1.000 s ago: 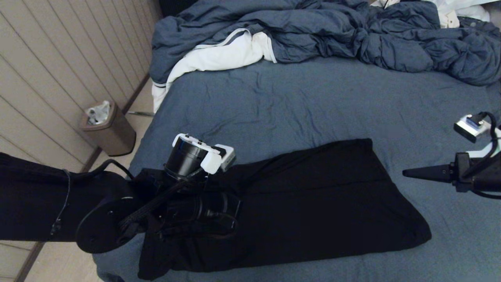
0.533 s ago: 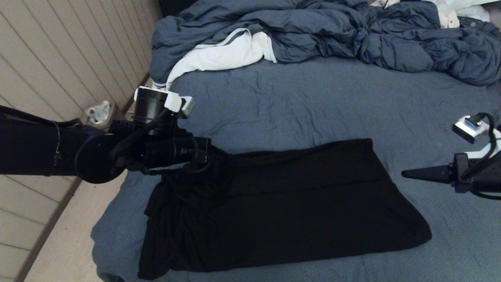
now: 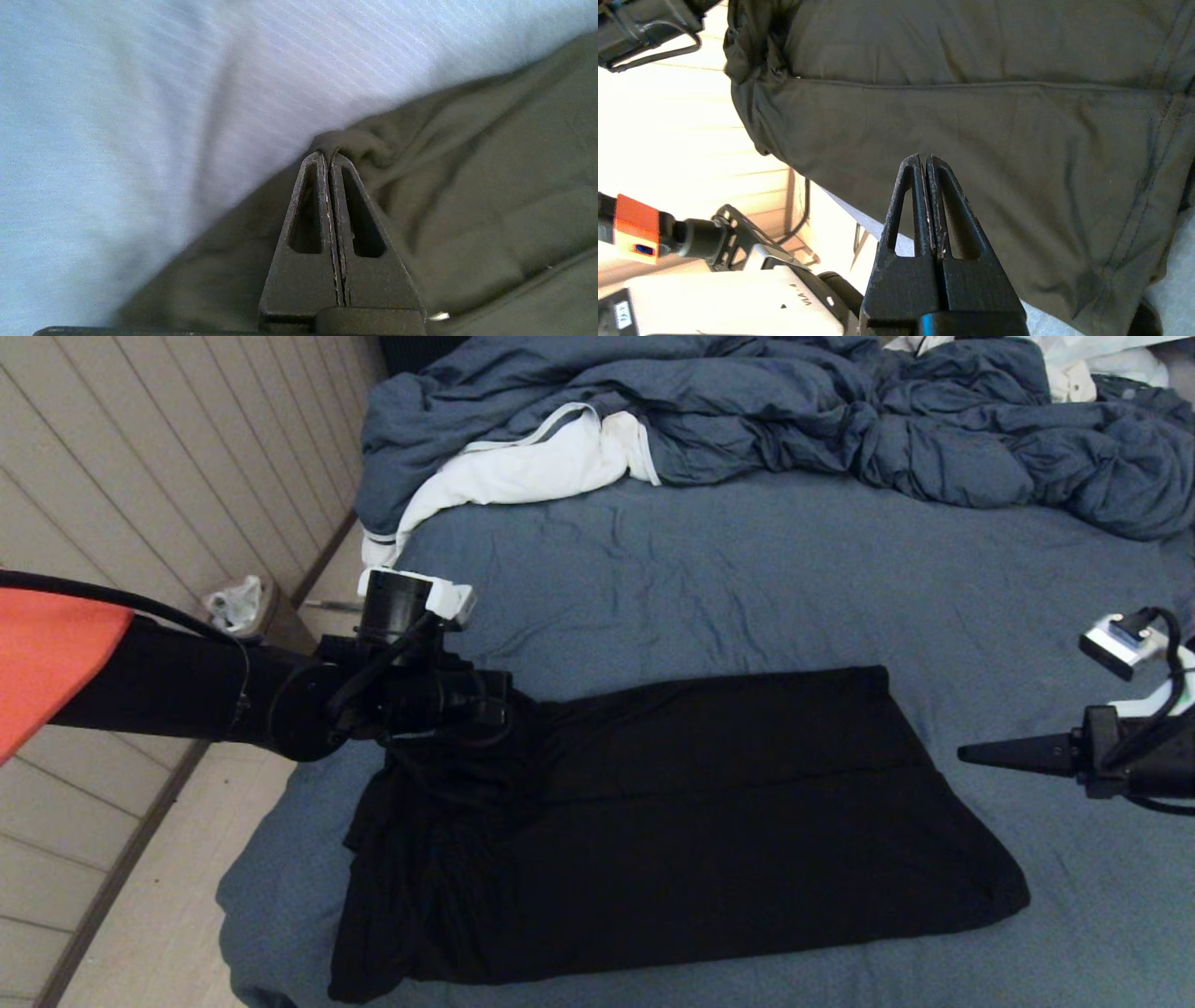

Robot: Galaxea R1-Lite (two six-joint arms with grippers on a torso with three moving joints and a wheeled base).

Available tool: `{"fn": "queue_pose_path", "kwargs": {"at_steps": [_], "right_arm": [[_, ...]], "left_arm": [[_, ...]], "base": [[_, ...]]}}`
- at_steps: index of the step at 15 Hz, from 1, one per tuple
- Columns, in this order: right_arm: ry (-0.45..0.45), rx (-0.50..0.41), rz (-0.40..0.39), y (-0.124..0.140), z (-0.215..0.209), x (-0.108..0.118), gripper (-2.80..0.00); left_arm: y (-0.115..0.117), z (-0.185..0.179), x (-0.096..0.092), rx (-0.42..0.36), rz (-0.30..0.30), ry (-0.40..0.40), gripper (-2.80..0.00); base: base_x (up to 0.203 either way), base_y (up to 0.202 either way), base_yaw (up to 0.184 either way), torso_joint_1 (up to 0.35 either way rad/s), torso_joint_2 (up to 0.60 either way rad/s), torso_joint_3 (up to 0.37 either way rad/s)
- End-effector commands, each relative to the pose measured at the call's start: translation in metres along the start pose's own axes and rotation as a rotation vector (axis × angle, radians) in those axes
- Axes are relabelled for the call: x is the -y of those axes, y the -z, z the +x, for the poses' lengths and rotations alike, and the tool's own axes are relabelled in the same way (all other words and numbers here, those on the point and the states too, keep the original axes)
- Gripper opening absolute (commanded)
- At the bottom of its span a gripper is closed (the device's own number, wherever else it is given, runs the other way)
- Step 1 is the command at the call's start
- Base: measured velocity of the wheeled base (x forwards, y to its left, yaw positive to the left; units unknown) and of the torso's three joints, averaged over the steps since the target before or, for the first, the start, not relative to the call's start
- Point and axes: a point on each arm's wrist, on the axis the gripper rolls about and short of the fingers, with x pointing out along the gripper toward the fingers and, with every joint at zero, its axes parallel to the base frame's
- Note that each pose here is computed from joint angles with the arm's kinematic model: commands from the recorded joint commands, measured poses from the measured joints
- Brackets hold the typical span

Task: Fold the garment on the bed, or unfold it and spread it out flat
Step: Fold the black T-shirt

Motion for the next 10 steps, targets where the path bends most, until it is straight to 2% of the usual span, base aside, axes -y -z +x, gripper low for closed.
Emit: {"fn": "queue_pose_path", "kwargs": {"at_steps": [1,3,7,10], "right_arm": [[-0.003,0.006,-0.013,0.001,-0.003,-0.002,-2.80],[-0.001,0.009,-0.017,0.001,-0.004,-0.003,-2.80],[-0.001,0.008,-0.016,0.002,-0.004,-0.004,-2.80],[-0.001,0.008,-0.018,0.003,-0.004,-0.005,-2.80]], "left_arm": [[0.010,0.008,0.019,-0.029,0.006,0.036,-2.80],[0.023,0.015,0.042,-0.069,-0.001,0.070,-2.80],[0.030,0.024,0.044,-0.081,-0.006,0.055,-2.80],[0.012,0.009,0.045,-0.023,-0.018,0.061,-2.80]], "base": [[0.000,0.000,0.000,0.000,0.00,0.000],[0.000,0.000,0.000,0.000,0.00,0.000],[0.000,0.000,0.000,0.000,0.00,0.000],[0.000,0.000,0.000,0.000,0.00,0.000]]}}
